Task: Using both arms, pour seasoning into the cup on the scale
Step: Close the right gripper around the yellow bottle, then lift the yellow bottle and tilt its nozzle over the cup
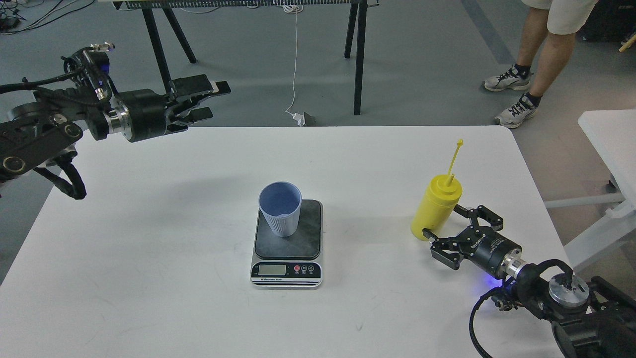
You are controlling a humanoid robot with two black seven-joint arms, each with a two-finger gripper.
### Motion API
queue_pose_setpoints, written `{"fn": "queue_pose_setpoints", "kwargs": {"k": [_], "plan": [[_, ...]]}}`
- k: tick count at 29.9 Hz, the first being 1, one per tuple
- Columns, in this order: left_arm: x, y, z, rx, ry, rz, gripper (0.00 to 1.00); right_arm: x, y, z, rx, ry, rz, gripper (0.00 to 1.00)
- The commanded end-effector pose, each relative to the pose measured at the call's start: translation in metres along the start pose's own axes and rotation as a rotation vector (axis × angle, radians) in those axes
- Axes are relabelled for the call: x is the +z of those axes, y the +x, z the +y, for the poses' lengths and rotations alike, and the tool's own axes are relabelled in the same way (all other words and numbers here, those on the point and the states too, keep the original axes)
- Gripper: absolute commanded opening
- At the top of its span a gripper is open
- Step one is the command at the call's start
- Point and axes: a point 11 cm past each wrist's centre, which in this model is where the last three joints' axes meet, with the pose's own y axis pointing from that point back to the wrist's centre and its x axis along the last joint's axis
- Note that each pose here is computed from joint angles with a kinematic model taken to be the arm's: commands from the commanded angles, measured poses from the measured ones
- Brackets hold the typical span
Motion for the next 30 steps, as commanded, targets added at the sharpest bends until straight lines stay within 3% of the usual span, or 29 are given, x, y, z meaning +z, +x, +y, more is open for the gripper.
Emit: {"fn": "queue_pose_setpoints", "kwargs": {"k": [1,11,13,16,19,24,30], "plan": [[0.0,0.0,0.0,-0.001,-0.001,0.0,0.99,-0.001,-0.002,-0.003,-0.001,0.001,0.002,0.98],[-0.006,-0.006,0.0,-0.007,0.007,0.012,0.99,0.002,-0.007,-0.013,-0.006,-0.01,0.014,0.88],[-0.006,-0.006,0.0,-0.007,0.007,0.012,0.99,0.003,-0.006,-0.013,-0.004,-0.011,0.014,0.76],[-0.006,-0.006,0.0,-0.007,0.007,0.012,0.99,0.007,-0.007,-0.016,-0.01,-0.017,0.007,0.38],[-0.006,-0.006,0.0,-0.007,0.007,0.012,0.99,0.007,-0.008,-0.017,-0.01,-0.018,0.011,0.16],[-0.005,-0.007,-0.002,-0.011,0.004,0.013,0.99,0.004,-0.015,-0.021,-0.023,-0.018,0.022,0.03],[-0.005,-0.008,-0.003,-0.013,0.002,0.013,0.99,-0.025,-0.069,-0.04,-0.091,-0.017,0.145,0.02]]}}
